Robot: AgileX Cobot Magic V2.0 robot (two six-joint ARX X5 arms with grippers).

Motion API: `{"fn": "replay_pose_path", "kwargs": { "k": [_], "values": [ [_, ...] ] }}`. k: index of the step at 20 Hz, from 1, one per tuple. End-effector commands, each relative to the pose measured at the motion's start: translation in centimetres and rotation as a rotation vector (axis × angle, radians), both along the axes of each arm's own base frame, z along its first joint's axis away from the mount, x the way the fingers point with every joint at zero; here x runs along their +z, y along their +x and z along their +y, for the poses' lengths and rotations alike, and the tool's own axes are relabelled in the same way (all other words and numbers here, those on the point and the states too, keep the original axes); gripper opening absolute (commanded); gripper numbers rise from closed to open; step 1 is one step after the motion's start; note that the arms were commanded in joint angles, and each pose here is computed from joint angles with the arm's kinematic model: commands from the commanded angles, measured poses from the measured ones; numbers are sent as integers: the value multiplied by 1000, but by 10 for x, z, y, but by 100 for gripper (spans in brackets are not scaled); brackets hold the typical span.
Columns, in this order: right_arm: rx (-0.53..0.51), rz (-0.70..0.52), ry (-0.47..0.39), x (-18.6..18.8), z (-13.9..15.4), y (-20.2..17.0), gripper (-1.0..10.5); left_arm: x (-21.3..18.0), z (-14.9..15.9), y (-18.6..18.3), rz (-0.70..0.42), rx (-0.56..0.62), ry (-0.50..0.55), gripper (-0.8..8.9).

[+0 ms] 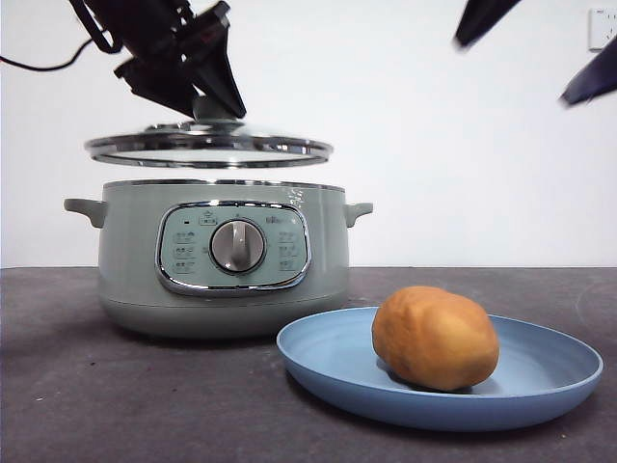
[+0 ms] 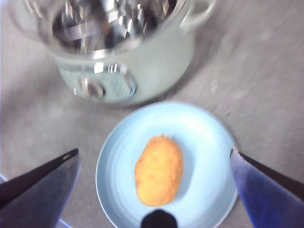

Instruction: Take the potato out from the steamer,put the potato on the plate,close the lid

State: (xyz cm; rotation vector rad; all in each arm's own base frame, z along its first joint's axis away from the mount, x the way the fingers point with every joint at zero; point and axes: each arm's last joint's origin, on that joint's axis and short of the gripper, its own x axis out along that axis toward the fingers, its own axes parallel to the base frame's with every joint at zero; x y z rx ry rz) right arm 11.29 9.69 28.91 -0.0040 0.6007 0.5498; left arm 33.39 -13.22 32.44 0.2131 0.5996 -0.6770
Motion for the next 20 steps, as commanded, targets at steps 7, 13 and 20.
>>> {"fn": "replay_pose_path", "kwargs": {
  "k": [7, 13, 20],
  "values": [
    [-50, -51, 33, 10, -17, -17, 630, -13, -11, 13, -10, -27, 1, -9],
    [-49, -49, 31, 10, -17, -17, 630, -29, -16, 20, 38, -33, 19, -9],
    [-49, -51, 31, 10, -17, -17, 629, -27, -17, 22, 2, -34, 5, -9]
  ]
}}
